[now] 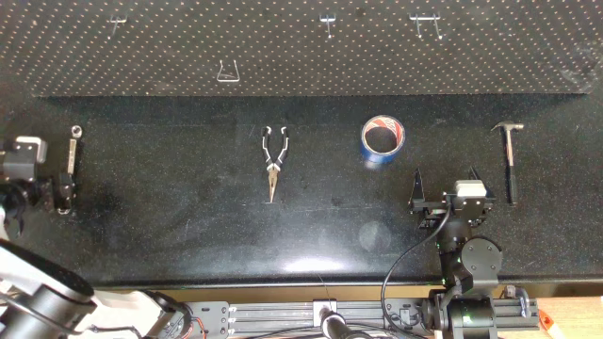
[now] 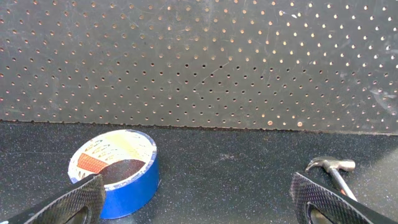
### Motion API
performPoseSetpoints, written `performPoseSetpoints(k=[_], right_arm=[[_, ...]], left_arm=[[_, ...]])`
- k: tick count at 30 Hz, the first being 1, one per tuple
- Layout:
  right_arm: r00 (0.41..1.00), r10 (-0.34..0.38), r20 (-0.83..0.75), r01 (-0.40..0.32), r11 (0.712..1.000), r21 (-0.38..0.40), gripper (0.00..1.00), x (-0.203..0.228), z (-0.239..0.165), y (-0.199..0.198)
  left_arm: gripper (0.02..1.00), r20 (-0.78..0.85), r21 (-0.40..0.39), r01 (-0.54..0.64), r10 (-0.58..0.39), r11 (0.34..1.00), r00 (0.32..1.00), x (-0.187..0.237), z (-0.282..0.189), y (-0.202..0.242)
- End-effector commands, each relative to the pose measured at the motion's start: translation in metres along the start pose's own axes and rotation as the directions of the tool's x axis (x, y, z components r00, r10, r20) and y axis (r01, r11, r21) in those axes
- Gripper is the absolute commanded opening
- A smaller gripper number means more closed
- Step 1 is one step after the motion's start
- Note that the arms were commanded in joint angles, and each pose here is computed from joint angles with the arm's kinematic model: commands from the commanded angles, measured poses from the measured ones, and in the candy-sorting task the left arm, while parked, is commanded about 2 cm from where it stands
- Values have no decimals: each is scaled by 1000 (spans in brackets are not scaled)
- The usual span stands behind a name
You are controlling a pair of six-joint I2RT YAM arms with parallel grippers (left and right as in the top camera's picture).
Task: Place Tools Onto Pegboard
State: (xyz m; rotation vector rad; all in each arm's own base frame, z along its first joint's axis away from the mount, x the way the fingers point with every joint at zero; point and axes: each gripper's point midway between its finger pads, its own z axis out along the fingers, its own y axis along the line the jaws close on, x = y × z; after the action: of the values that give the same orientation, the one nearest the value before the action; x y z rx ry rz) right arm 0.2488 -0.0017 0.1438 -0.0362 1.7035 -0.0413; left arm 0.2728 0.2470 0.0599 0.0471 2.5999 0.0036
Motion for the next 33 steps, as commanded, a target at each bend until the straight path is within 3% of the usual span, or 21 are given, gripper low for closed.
performPoseSetpoints(k=[1, 6, 13, 33], right_arm=[[1000, -14, -6, 14, 1000, -5, 963, 2, 0, 1], [1000, -14, -6, 14, 1000, -5, 963, 2, 0, 1], [1000, -14, -6, 14, 1000, -5, 963, 2, 0, 1], [1000, -14, -6, 14, 1000, -5, 963, 2, 0, 1]], left_arm=[[996, 22, 17, -21, 20, 1000, 1000, -18, 20, -5], [996, 55, -34, 112, -110, 993, 992, -30, 36, 8], [996, 31, -17, 155, -154, 988, 988, -22, 50, 8], [996, -41, -27, 171, -172, 985, 984, -5, 55, 6]])
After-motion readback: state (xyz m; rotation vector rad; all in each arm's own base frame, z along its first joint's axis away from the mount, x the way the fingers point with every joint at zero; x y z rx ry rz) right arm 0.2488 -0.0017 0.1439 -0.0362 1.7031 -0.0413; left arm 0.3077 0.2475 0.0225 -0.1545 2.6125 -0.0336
